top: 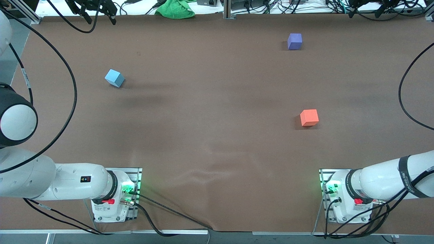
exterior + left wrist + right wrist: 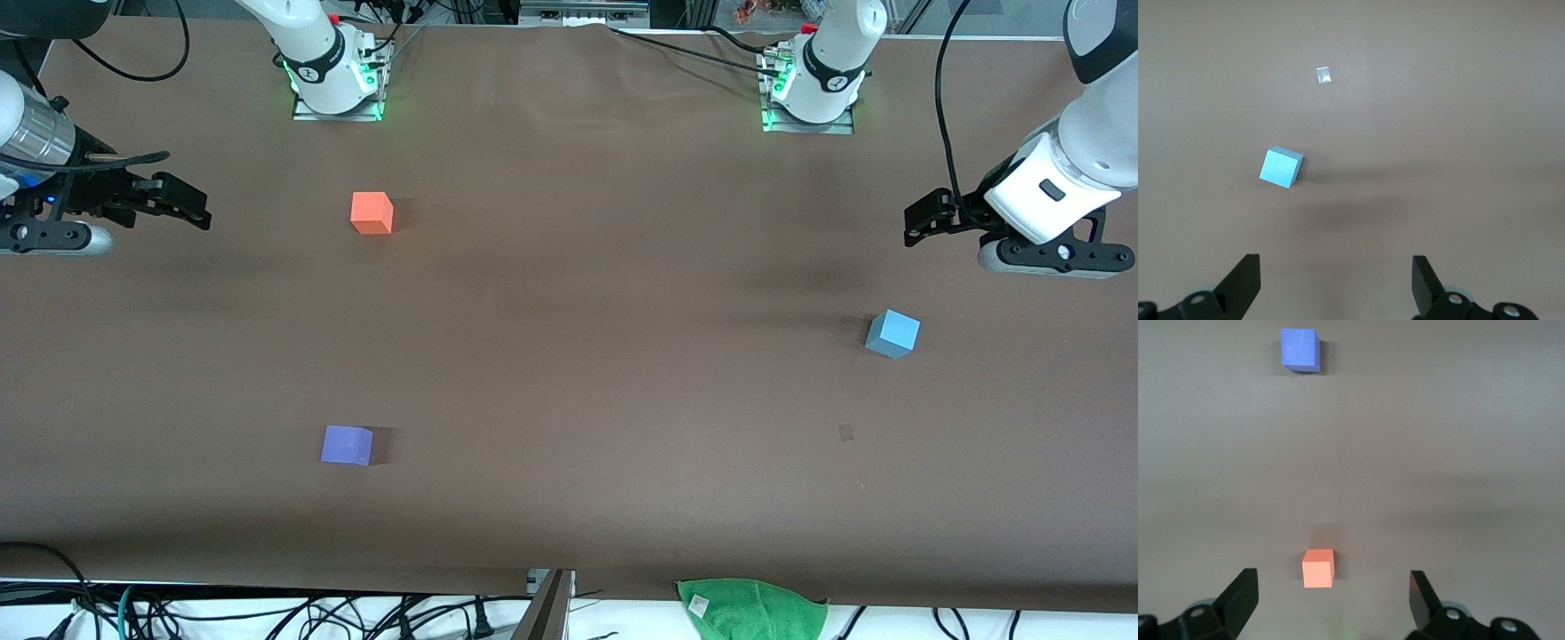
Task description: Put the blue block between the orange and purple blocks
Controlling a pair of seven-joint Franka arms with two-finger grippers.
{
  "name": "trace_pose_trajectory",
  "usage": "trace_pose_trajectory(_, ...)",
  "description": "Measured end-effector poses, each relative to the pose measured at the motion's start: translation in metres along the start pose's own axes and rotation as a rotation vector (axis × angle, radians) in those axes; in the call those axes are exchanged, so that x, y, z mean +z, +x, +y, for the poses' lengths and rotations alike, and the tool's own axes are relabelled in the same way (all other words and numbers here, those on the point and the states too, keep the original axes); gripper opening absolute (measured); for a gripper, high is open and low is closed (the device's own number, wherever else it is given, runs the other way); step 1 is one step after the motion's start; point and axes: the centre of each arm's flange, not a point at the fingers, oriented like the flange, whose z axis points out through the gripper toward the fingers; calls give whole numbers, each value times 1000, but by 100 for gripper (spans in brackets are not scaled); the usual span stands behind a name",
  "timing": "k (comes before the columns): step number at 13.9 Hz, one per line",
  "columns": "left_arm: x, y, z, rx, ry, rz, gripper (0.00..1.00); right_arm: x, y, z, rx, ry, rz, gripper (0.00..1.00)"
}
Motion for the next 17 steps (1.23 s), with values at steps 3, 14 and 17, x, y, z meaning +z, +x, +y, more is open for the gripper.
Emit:
trace_pose_trajectory(3,0,0,0,1,0,0,100,0,0,0,0,0,0,100)
trace_pose_trajectory(14,9,2,-1,5,-1,-30,100,0,0,0,0,0,2,100)
trace_pose_trajectory(17,26,6,-6,74,-5,-86,100,0,0,0,0,0,2,100)
